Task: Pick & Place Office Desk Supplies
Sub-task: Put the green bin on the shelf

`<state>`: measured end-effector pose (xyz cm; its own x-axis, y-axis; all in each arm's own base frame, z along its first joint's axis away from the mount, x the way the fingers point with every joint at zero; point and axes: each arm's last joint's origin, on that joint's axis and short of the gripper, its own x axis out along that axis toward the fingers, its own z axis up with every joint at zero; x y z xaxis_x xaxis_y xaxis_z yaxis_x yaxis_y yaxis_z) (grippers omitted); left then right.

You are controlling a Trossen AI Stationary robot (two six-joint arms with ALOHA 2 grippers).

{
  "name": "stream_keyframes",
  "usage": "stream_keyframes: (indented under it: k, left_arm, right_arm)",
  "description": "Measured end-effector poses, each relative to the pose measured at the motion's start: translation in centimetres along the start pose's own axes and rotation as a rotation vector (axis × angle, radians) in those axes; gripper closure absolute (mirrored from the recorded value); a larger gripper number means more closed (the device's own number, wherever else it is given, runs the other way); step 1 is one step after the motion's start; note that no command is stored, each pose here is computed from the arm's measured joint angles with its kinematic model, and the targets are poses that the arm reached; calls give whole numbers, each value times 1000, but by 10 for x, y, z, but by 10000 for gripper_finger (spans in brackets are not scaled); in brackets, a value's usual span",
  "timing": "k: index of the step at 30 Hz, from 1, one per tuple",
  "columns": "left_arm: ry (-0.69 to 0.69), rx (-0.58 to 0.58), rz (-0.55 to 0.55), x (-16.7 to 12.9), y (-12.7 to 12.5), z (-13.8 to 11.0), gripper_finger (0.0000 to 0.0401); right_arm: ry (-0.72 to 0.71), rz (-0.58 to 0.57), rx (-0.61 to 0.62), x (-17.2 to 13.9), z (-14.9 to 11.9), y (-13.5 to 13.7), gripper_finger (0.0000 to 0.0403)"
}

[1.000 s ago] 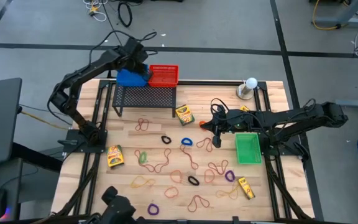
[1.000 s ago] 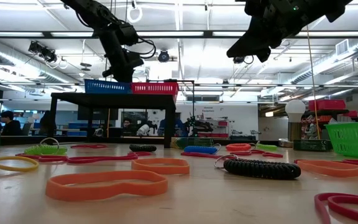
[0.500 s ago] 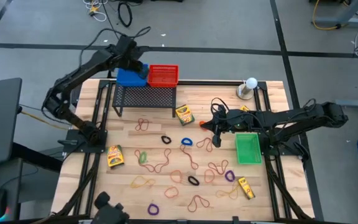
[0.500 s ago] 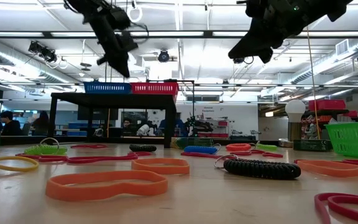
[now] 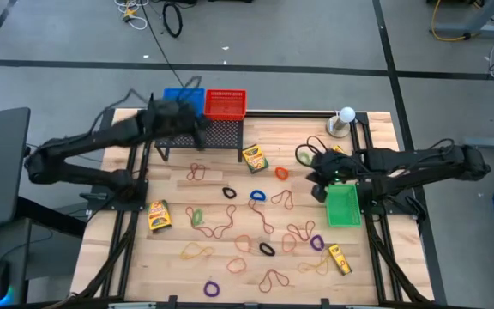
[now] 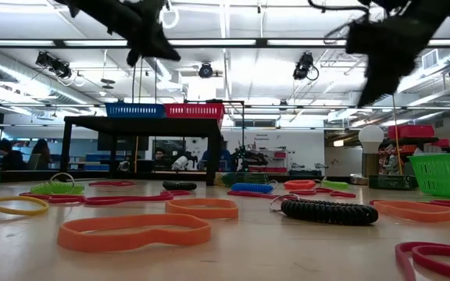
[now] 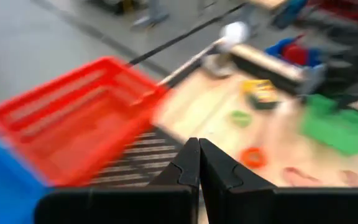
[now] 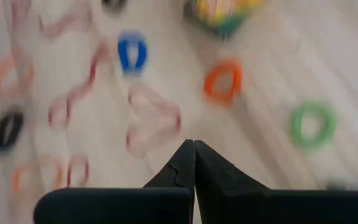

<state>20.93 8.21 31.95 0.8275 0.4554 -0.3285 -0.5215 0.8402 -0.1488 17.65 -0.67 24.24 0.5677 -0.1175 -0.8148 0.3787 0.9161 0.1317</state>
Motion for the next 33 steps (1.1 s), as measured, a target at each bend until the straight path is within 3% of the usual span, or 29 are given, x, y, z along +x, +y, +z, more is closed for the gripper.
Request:
stream_keyframes:
  k: [4, 7, 10, 12, 16, 20, 27, 33]
  left_arm:
    - [-34, -43, -92, -1, -28, -7, 383]
    - [-6, -34, -56, 0, -50, -19, 388]
    - [-3, 39, -76, 3, -72, -37, 396]
    - [-22, 9, -124, 6, -80, -54, 396]
    - [-119, -93, -187, 8, -83, -87, 397]
    - [-195, -79, -161, 4, -81, -103, 395]
    - [-206, -74, -120, 5, -76, -102, 373]
    - [-211, -44, -120, 5, -77, -101, 374]
  right_arm:
    - [161, 41, -15, -5, -13, -12, 398]
    - [282, 66, -58, -4, -19, -19, 394]
    - [373, 56, -137, 3, -22, -23, 373]
    - [412, 58, -153, 8, -22, -25, 352]
    - [470, 72, -172, 13, -20, -27, 306]
    - [536, -12, -280, 12, -16, -29, 269]
    - [658, 25, -446, 28, -16, -37, 243]
    - [760, 57, -449, 49, -15, -47, 243]
